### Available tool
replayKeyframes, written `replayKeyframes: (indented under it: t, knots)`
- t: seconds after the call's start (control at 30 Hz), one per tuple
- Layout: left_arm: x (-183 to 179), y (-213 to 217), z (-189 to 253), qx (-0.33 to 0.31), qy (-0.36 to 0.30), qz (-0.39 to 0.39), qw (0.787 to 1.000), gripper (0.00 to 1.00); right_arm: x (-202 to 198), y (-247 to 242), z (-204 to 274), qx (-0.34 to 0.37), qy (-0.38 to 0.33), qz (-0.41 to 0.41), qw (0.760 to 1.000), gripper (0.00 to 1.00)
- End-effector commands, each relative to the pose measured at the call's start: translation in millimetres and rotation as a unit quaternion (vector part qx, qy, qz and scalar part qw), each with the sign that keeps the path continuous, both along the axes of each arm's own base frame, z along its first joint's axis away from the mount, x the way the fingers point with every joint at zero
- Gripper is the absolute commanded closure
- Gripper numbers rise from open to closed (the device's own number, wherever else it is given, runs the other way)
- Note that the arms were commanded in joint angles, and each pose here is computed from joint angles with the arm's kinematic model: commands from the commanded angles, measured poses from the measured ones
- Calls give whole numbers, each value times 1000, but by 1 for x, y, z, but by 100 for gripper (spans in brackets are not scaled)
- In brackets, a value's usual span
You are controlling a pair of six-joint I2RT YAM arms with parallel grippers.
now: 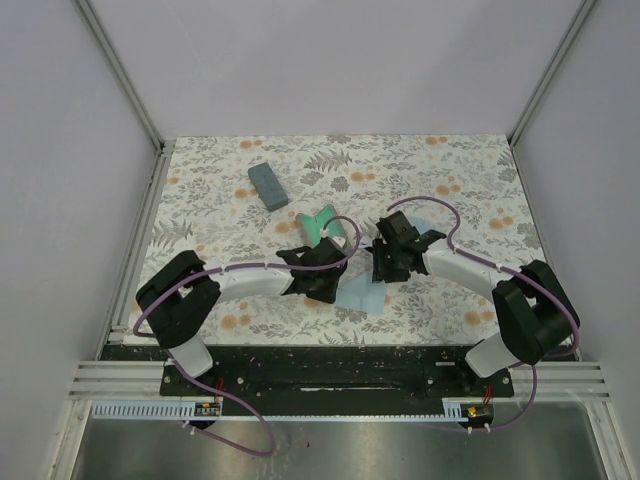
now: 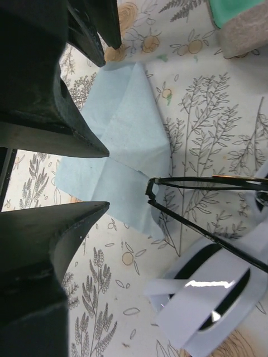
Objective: Organize the sunglasses
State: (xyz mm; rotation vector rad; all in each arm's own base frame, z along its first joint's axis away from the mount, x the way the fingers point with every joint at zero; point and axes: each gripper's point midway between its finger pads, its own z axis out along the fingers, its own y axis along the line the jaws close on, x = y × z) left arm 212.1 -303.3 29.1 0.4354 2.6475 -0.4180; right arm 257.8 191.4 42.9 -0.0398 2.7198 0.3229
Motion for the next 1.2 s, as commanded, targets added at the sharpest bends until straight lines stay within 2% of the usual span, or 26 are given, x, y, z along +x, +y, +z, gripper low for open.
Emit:
replayKeyframes:
  t: [0.0, 0.23, 0.33, 0.4, 0.57, 0.83, 1.17]
  knots:
    - [-10, -10, 7, -52, 16, 4, 999, 70, -4, 15, 8, 57, -2, 5, 998, 54]
    - [-17, -20, -2, -59, 41, -7, 997, 70, -7, 22, 1, 71, 12, 5, 997, 55]
    - [-17, -20, -8, -49, 48, -6, 998, 73, -8, 22, 1, 72, 12, 4, 997, 55]
    - [-16, -19, -13, -40, 51, -3, 998, 79, -8, 23, 1, 74, 13, 5, 997, 55]
    - [-14, -14, -20, -25, 53, 17, 998, 100, -10, 26, 0, 84, 19, 4, 996, 55]
    - [-3, -8, -9, -13, 24, 35, 999, 100, -11, 39, -3, 105, 28, 4, 994, 55]
    - [-1, -5, 2, -9, 11, 31, 999, 100, -15, 46, -17, 71, 43, 3, 997, 57]
